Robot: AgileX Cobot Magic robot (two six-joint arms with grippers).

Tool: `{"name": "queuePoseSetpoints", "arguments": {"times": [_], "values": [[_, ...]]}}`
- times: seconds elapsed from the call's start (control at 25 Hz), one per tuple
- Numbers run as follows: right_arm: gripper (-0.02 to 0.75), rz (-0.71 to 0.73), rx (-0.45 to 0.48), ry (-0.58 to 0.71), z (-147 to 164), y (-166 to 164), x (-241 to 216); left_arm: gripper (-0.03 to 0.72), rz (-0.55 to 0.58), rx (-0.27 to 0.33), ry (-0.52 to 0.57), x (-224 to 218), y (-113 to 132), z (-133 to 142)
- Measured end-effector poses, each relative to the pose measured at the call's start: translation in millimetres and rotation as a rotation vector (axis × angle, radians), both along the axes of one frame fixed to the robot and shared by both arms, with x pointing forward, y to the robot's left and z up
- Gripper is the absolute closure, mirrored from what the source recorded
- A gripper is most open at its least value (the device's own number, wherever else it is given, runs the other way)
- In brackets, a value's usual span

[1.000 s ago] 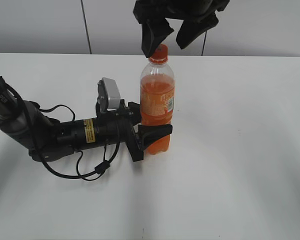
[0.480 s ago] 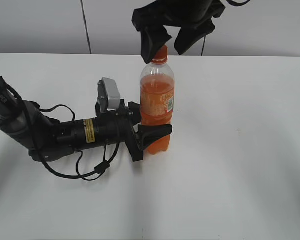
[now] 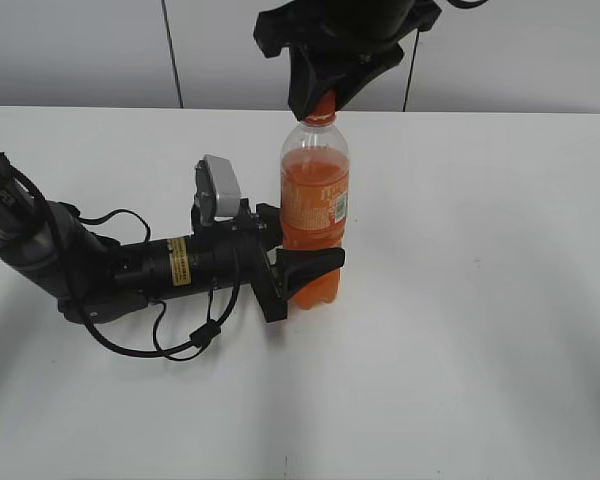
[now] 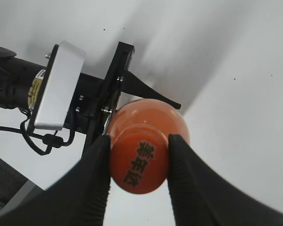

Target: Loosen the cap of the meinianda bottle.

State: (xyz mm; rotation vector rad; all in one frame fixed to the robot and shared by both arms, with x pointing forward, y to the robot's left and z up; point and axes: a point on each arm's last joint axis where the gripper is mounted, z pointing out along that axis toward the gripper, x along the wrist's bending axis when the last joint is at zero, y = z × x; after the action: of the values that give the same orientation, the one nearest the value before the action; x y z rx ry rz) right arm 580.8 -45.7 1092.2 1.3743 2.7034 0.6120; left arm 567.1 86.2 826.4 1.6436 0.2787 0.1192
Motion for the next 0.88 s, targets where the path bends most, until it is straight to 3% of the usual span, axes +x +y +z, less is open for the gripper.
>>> {"name": "queuePoseSetpoints", "arguments": {"times": [0.4, 0.88], "values": [[0.464, 0.149, -0.033, -0.051, 0.2, 0.4, 0.2, 0.293, 0.000, -0.001, 0.003, 0.0, 0.0, 0.0], [0.464, 0.712, -0.157, -0.247, 0.8, 1.0, -0.3, 0.293, -0.004, 0.001, 0.002, -0.4, -0.1, -0.1]]}}
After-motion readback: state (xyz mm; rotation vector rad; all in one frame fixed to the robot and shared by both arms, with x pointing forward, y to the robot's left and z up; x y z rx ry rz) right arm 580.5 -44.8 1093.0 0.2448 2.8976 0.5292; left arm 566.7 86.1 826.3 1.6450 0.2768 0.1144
